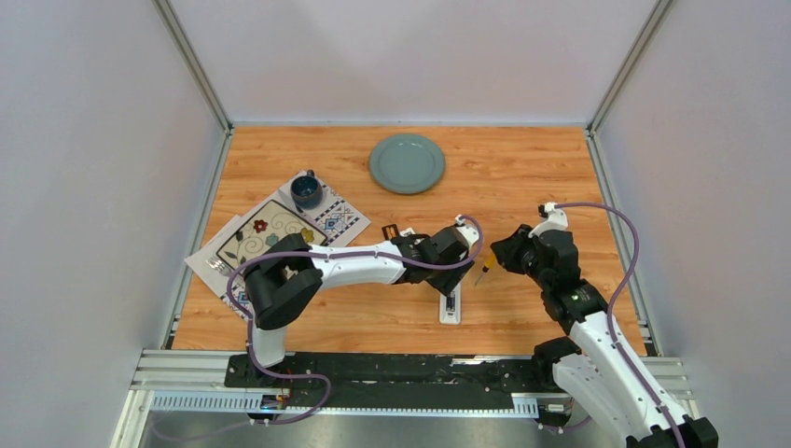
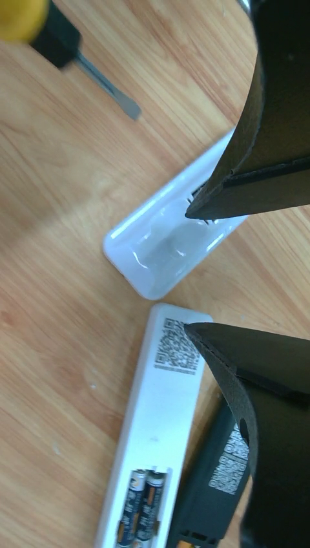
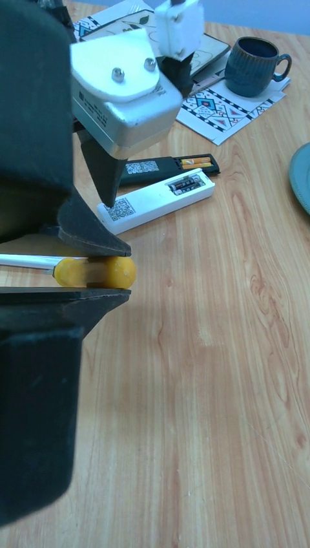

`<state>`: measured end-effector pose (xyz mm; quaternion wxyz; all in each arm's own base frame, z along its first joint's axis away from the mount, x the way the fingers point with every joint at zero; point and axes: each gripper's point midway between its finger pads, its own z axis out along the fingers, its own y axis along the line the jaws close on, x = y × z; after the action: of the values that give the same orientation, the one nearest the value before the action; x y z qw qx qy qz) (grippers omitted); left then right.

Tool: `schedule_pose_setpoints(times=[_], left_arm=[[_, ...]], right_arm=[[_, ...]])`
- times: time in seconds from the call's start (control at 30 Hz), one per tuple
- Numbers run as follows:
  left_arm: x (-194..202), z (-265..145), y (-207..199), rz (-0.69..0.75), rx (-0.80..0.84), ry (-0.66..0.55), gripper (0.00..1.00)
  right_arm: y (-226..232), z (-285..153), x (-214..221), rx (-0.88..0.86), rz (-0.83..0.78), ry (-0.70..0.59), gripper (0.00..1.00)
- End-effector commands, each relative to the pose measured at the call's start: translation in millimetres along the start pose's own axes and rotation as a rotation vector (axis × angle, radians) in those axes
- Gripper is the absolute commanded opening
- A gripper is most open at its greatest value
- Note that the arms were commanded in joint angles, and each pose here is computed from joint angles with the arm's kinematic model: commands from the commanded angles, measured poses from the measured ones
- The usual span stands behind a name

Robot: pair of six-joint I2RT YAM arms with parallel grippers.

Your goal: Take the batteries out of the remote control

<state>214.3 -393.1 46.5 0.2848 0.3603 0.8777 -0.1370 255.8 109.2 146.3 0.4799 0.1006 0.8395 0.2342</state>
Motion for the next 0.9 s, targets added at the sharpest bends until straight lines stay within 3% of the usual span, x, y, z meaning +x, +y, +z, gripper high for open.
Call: schedule_pose_setpoints(times=[0.0, 0.2, 0.57, 0.87], left_arm=[[-28.1, -1.3, -16.3, 0.041, 0.079, -0.057, 0.67], [-38.5, -24.6, -19.5, 0.010, 0.103, -0.092, 0.70], [15.8, -31.6, -48.4, -0.213, 0.281, -0.029, 0.74], [4.6, -13.5, -67.4, -0.181, 0.366, -0.038, 0.74]], right_arm=[[5.0, -2.6, 2.3, -0.035, 0.004, 0.016, 0.00], [5.3, -2.5, 1.1, -0.034, 0.006, 0.016, 0.00], [1.6, -1.5, -2.5, -0.017, -0.003, 0.007, 0.00], [-1.7, -8.4, -15.0, 0.003, -0.012, -0.019, 0.00]])
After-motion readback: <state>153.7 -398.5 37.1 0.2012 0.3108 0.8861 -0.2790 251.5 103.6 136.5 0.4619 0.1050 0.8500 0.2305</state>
